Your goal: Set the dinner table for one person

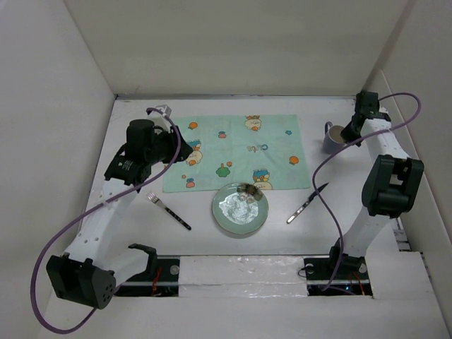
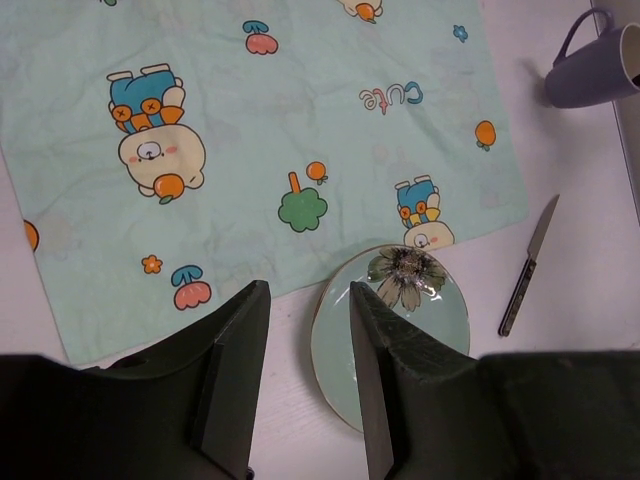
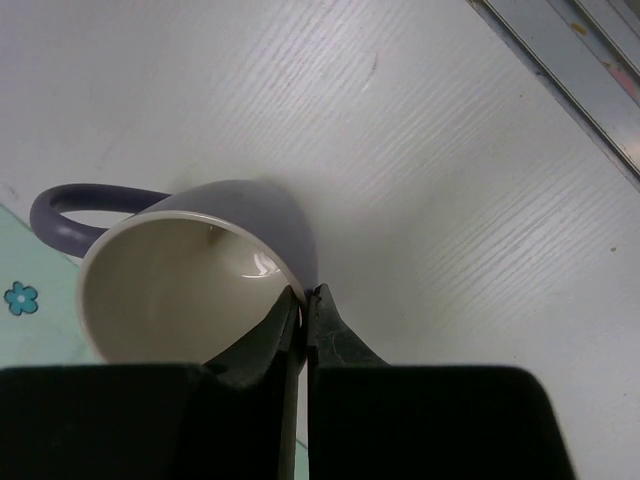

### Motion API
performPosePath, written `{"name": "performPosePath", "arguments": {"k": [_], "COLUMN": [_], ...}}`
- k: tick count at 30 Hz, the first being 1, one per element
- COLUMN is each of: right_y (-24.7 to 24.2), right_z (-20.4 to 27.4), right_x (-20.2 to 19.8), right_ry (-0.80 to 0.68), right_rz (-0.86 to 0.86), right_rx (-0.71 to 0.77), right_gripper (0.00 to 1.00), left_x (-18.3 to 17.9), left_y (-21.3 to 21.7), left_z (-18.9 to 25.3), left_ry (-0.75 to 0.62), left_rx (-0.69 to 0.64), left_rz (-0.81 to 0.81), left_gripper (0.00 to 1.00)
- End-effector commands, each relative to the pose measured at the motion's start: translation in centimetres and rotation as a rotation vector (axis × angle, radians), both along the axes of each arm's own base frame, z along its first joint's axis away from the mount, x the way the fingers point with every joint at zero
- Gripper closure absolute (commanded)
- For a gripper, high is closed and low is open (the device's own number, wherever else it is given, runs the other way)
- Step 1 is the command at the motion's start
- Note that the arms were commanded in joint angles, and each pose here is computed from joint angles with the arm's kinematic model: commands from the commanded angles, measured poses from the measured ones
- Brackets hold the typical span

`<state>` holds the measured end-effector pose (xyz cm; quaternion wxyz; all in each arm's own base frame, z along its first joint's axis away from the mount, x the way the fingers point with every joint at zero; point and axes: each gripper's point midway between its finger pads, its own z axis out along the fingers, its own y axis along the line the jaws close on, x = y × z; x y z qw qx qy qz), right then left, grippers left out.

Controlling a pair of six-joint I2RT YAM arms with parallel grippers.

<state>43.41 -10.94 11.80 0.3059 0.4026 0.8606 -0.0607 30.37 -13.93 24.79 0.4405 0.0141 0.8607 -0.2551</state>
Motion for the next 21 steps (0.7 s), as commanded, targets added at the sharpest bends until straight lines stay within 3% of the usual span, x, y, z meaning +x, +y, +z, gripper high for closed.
{"name": "performPosePath", "arguments": {"k": [1, 4, 5, 7, 15, 21], "right_y": [3.1, 5.5, 7.1, 8.4, 15.4, 17.3], "right_z": [12.0, 15.0, 13.7, 15.5, 13.6, 13.5], "right_x": [4.4, 6.2, 6.7, 7.8, 12.1, 13.4], "right_ry": [-0.317, -0.364, -0.309, -0.321, -0.261, -0.269], "right_rz": [0.097, 0.161, 0.2, 0.235, 0.373, 0.408], "right_rx": [-0.066, -0.061, -0.047, -0.065, -0.076, -0.076], "right_gripper": [1.0, 1.0, 1.0, 1.0, 1.0, 1.0], "left_x": [0.7, 0.8, 0.8, 0.6, 0.4, 0.7], "left_y": [-0.4, -0.5, -0.5, -0.5, 0.0, 0.1], "left_z": [1.8, 1.6, 1.7, 1.5, 0.6, 0.9], "left_ry": [-0.043, -0.029, -0.029, -0.015, 0.003, 0.0], "left_rx": [-0.004, -0.004, -0.004, -0.001, 0.017, 0.025], "left_rz": [-0.013, -0.02, -0.018, -0.02, -0.003, 0.005], "left_gripper": [0.65, 0.65, 0.64, 0.64, 0.63, 0.62]}}
